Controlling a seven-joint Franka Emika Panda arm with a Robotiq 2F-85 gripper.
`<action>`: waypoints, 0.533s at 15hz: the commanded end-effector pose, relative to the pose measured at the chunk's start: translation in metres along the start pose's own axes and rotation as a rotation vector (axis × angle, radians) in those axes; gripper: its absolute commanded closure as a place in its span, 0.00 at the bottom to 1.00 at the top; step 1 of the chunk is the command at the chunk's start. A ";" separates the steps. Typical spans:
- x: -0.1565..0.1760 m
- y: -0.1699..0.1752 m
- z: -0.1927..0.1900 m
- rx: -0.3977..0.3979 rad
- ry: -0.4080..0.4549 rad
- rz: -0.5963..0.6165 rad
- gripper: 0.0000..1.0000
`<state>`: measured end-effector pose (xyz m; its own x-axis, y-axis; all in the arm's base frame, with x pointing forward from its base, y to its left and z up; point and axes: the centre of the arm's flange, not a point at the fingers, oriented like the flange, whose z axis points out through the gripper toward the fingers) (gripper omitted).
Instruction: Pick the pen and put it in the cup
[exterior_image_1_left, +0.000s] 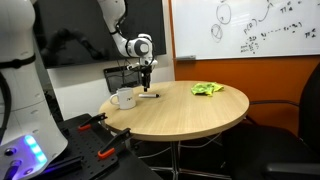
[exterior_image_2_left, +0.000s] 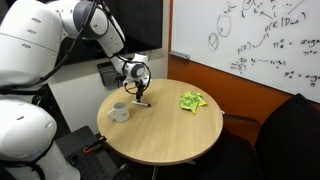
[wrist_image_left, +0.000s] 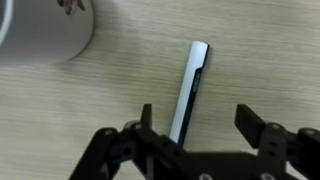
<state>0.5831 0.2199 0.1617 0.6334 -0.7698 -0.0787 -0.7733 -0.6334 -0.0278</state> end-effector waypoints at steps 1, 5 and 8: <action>0.006 -0.008 0.009 -0.011 0.014 0.013 0.35; 0.012 -0.005 0.027 -0.039 0.004 0.019 0.44; 0.014 -0.005 0.038 -0.052 0.000 0.022 0.68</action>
<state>0.5874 0.2125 0.1277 0.6223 -0.7784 -0.0827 -0.7805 -0.6250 0.0099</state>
